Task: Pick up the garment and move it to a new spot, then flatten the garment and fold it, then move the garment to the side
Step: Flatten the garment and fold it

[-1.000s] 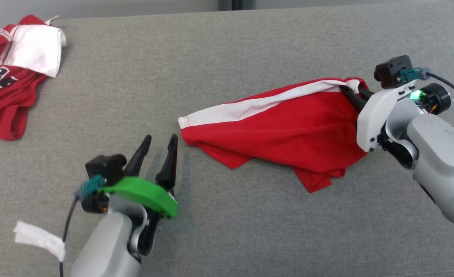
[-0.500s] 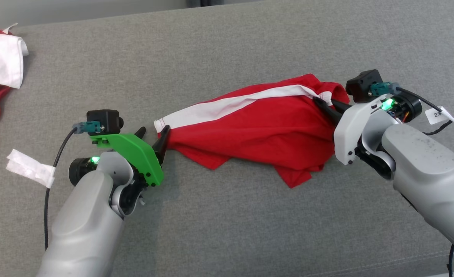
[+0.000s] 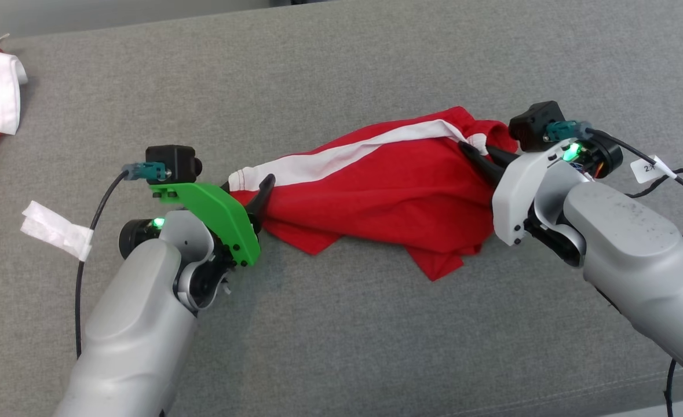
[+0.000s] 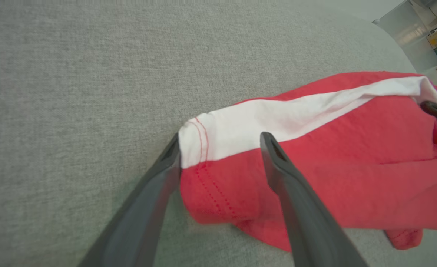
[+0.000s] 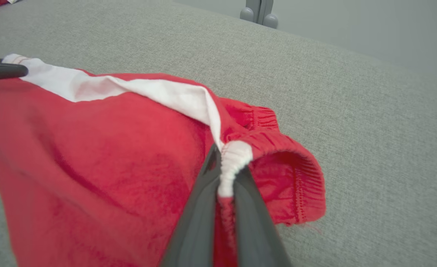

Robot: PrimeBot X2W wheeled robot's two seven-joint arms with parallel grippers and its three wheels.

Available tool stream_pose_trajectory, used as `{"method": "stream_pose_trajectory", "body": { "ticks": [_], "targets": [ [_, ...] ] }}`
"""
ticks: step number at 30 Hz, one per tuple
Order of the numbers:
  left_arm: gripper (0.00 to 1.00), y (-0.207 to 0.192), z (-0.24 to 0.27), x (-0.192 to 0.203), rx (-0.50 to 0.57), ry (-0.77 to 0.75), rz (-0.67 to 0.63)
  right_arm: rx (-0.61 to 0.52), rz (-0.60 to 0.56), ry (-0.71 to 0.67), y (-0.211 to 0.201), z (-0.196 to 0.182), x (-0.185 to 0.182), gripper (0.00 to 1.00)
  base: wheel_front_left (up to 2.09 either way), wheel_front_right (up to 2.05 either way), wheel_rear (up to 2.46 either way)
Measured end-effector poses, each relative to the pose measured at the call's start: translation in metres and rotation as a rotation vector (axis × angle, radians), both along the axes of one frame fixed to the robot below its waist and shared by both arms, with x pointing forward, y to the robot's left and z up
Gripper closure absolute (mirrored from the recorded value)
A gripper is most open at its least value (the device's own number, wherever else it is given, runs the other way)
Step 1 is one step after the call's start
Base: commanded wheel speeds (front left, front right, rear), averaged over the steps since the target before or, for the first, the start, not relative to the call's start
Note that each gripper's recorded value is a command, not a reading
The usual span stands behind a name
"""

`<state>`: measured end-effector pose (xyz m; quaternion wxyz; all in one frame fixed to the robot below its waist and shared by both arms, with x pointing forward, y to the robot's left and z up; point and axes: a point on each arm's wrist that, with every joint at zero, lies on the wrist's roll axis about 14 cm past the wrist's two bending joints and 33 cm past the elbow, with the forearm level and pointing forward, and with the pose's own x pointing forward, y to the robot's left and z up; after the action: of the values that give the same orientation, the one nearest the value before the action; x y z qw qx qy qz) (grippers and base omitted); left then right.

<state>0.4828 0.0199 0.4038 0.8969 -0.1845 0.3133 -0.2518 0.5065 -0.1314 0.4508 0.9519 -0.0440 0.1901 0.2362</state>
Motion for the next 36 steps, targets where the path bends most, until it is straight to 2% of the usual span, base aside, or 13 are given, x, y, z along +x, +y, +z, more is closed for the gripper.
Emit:
{"method": "stream_pose_trajectory", "body": {
  "ticks": [1, 2, 3, 4, 6, 7, 9, 10, 18, 25, 30, 36],
  "targets": [
    [0.09, 0.000, 0.001, 0.001, -0.001, -0.002, 0.002, 0.002, 0.001, 0.001, 0.001, -0.001, 0.000, 1.00, 0.00, 0.00, 0.00],
    [0.24, 0.000, 0.001, 0.002, -0.003, -0.002, 0.003, 0.005, 0.003, -0.001, 0.002, -0.001, -0.001, 1.00, 0.00, 0.00, 0.00],
    [0.30, -0.001, 0.001, 0.003, -0.006, 0.002, 0.007, 0.008, 0.003, -0.002, 0.002, 0.000, 0.000, 1.00, 0.00, 0.00, 0.00],
    [0.47, -0.001, 0.001, 0.004, -0.018, 0.005, 0.018, 0.009, 0.004, -0.005, 0.003, 0.000, 0.000, 1.00, 0.00, 0.00, 0.00],
    [0.62, 0.000, 0.001, 0.007, -0.029, 0.011, 0.038, 0.011, 0.005, -0.012, 0.003, 0.002, 0.002, 1.00, 0.00, 0.00, 0.00],
    [0.66, 0.000, 0.000, 0.008, -0.030, 0.013, 0.042, 0.013, 0.004, -0.015, 0.003, 0.002, 0.002, 1.00, 0.00, 0.00, 0.00],
    [0.85, 0.000, -0.002, 0.009, -0.030, 0.021, 0.050, 0.015, 0.001, -0.019, 0.002, 0.002, 0.002, 1.00, 0.00, 0.00, 0.00],
    [1.00, 0.000, -0.004, 0.008, -0.030, 0.027, 0.051, 0.016, 0.000, -0.022, 0.001, 0.002, 0.001, 1.00, 0.00, 0.00, 0.00],
    [1.00, 0.002, 0.005, 0.009, -0.041, -0.010, 0.069, 0.032, -0.022, -0.066, -0.005, 0.014, 0.002, 1.00, 0.00, 0.00, 0.00],
    [1.00, 0.009, 0.044, 0.017, -0.087, -0.167, 0.112, 0.064, -0.028, -0.143, -0.004, 0.038, 0.002, 1.00, 0.00, 0.00, 0.00],
    [1.00, 0.020, 0.094, 0.025, -0.135, -0.342, 0.150, 0.093, -0.038, -0.255, -0.007, 0.078, 0.005, 1.00, 0.00, 0.00, 0.00],
    [1.00, 0.034, 0.164, 0.017, -0.193, -0.559, 0.162, 0.122, -0.004, -0.474, -0.005, 0.160, 0.000, 1.00, 0.00, 0.00, 0.00]
  ]
}}
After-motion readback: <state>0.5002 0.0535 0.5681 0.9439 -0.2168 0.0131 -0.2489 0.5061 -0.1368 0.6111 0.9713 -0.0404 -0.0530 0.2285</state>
